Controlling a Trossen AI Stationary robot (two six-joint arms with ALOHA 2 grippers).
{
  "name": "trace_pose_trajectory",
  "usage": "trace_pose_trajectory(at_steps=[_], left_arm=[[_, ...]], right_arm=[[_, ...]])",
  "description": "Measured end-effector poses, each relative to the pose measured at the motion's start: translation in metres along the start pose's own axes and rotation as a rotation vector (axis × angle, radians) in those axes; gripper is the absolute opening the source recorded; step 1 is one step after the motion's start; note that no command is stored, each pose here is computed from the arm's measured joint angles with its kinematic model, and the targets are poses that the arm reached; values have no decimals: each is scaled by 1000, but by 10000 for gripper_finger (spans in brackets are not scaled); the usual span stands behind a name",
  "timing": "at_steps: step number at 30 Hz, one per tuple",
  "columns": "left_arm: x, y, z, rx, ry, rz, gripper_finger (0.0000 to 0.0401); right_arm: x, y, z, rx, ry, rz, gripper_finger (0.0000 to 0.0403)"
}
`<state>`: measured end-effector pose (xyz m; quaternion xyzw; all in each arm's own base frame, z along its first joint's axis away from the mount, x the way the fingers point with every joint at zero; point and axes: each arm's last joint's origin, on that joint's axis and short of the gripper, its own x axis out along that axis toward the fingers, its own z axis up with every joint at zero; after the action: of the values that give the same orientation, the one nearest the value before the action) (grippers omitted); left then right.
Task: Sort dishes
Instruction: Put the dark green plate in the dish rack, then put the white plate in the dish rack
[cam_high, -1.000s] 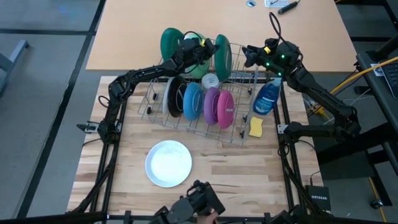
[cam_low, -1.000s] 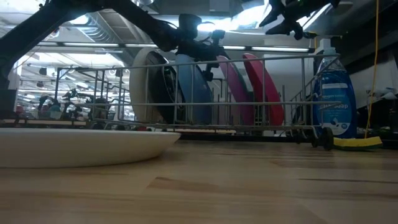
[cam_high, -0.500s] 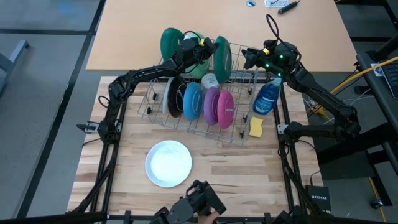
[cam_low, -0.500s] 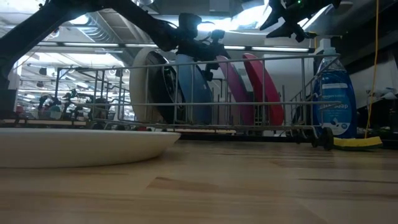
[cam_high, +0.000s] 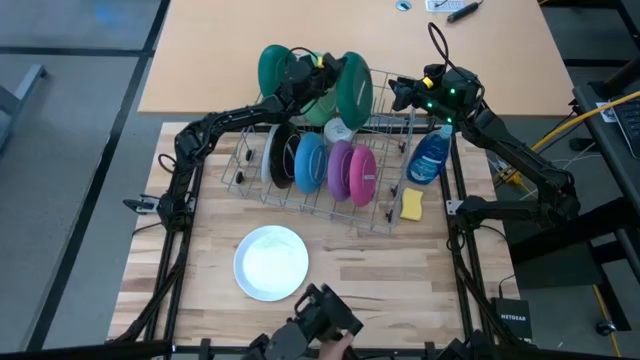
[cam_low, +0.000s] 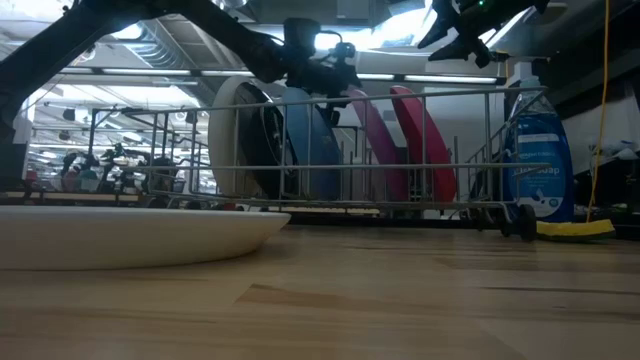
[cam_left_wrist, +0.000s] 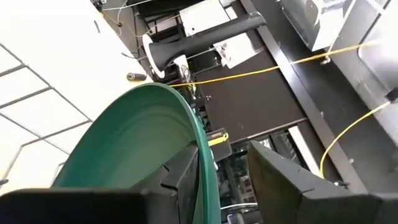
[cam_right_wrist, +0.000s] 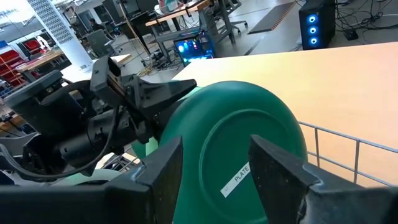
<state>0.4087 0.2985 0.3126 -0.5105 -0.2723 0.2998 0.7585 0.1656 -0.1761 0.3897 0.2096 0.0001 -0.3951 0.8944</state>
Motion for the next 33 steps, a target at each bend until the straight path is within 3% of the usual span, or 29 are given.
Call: trace_pose_trajectory(at_steps=[12,23,28,33], left_arm=[[-5,0,-19,243,-8,77,125],[-8,-2,-31,639,41,86,125],[-8,-4,-30,643,30,72,125],[-8,-21,-23,503,-68,-77,125]], right_arm=[[0,0,0,1,0,0,186],[0,0,-2,2,30,16,186],[0,-2,-7,3,75,-2,186],[0,-2,-7,3,77,-1,186]])
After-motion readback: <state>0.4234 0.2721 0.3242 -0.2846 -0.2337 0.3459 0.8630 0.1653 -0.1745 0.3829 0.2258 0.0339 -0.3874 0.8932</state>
